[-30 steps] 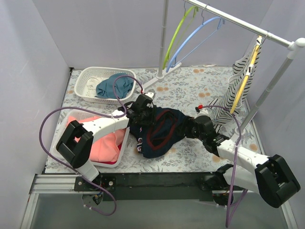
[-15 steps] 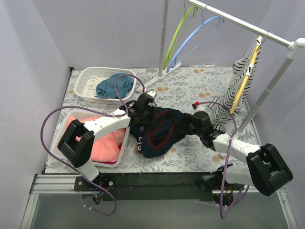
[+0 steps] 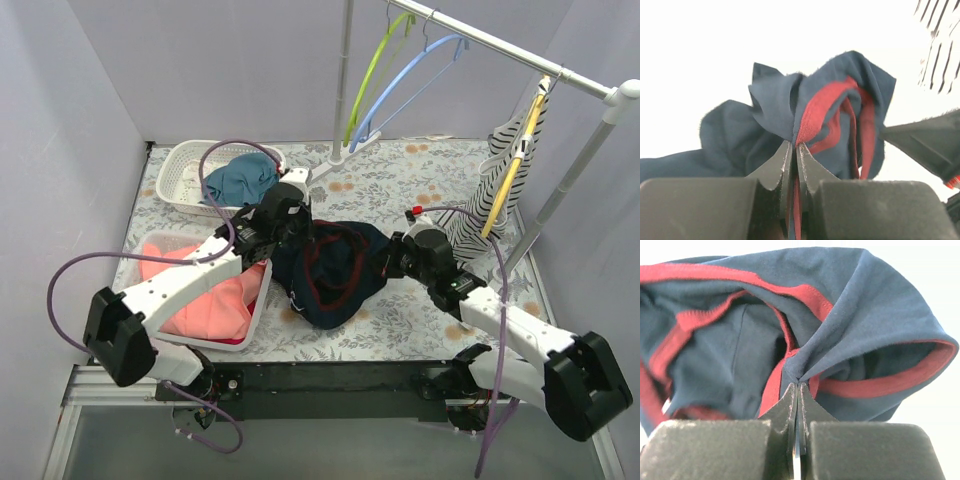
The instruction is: Place the tank top on the hanger
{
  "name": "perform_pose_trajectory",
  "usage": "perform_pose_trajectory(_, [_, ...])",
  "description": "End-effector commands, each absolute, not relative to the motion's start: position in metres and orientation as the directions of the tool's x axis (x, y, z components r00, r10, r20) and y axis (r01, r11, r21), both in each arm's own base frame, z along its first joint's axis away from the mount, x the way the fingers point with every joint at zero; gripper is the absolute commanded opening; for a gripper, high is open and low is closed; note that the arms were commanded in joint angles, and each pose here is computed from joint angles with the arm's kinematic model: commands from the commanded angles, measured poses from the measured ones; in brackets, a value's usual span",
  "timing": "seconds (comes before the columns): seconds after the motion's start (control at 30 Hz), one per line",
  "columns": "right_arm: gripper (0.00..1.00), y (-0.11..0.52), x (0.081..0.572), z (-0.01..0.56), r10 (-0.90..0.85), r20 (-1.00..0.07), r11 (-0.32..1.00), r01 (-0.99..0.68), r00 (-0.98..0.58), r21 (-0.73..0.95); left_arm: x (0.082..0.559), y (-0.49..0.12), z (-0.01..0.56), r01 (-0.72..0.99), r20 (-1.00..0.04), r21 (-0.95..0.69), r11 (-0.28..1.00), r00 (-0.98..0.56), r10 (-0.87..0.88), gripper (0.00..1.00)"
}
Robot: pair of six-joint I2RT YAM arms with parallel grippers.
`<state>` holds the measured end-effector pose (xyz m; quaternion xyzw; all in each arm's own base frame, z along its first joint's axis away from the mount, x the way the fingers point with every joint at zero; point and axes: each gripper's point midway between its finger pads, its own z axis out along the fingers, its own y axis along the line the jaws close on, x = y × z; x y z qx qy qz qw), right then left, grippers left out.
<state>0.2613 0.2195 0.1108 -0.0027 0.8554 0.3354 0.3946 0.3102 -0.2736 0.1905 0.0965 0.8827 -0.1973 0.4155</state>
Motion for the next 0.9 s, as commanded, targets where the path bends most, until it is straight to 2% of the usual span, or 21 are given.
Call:
perform_pose_trajectory(0.0, [0.01, 0.229, 0.249, 0.172, 0.277, -0.734, 0.738, -0.352, -0.62, 0.576, 0.318, -0.241, 0.277, 0.29, -0.892, -0.224, 0.93, -0.446, -0.076, 0.0])
perform_pose_trajectory(0.23, [0.01, 0.223, 0.227, 0.24, 0.257, -0.803, 0.749, -0.414, -0.537, 0.517, 0.316, -0.2, 0.342, 0.215, -0.955, -0.154, 0.964, -0.284, -0.089, 0.0])
perform_pose_trajectory(0.37, [0.01, 0.213, 0.225, 0.282, 0.249, -0.843, 0.763, -0.44, -0.476, 0.474, 0.314, -0.196, 0.357, 0.223, -0.961, -0.124, 0.967, -0.268, -0.061, 0.0])
perform_pose_trajectory(0.47, [0.01, 0.202, 0.228, 0.328, 0.256, -0.884, 0.78, -0.456, -0.392, 0.428, 0.313, -0.202, 0.373, 0.258, -0.964, -0.149, 0.954, -0.251, -0.083, 0.0])
perform_pose_trajectory(0.53, [0.01, 0.196, 0.232, 0.38, 0.286, -0.907, 0.783, -0.47, -0.309, 0.407, 0.311, -0.21, 0.391, 0.304, -0.968, -0.176, 0.936, -0.226, -0.109, 0.0])
perform_pose_trajectory(0.6, [0.01, 0.192, 0.236, 0.407, 0.266, -0.927, 0.802, -0.473, -0.264, 0.365, 0.311, -0.216, 0.43, 0.341, -0.973, -0.209, 0.916, -0.169, -0.159, 0.0])
perform_pose_trajectory(0.63, [0.01, 0.186, 0.232, 0.446, 0.304, -0.931, 0.792, -0.489, -0.201, 0.364, 0.31, -0.218, 0.445, 0.359, -0.973, -0.218, 0.907, -0.148, -0.175, 0.0])
perform_pose_trajectory(0.7, [0.01, 0.181, 0.235, 0.475, 0.303, -0.941, 0.805, -0.489, -0.148, 0.336, 0.303, -0.222, 0.492, 0.418, -0.967, -0.25, 0.873, -0.072, -0.242, 0.0])
perform_pose_trajectory(0.73, [0.01, 0.172, 0.227, 0.513, 0.348, -0.933, 0.793, -0.504, -0.087, 0.343, 0.3, -0.222, 0.508, 0.44, -0.963, -0.257, 0.86, -0.042, -0.266, 0.0])
perform_pose_trajectory(0.87, [0.01, 0.16, 0.221, 0.572, 0.405, -0.914, 0.786, -0.52, 0.023, 0.335, 0.287, -0.222, 0.573, 0.525, -0.921, -0.286, 0.802, 0.079, -0.38, 0.0])
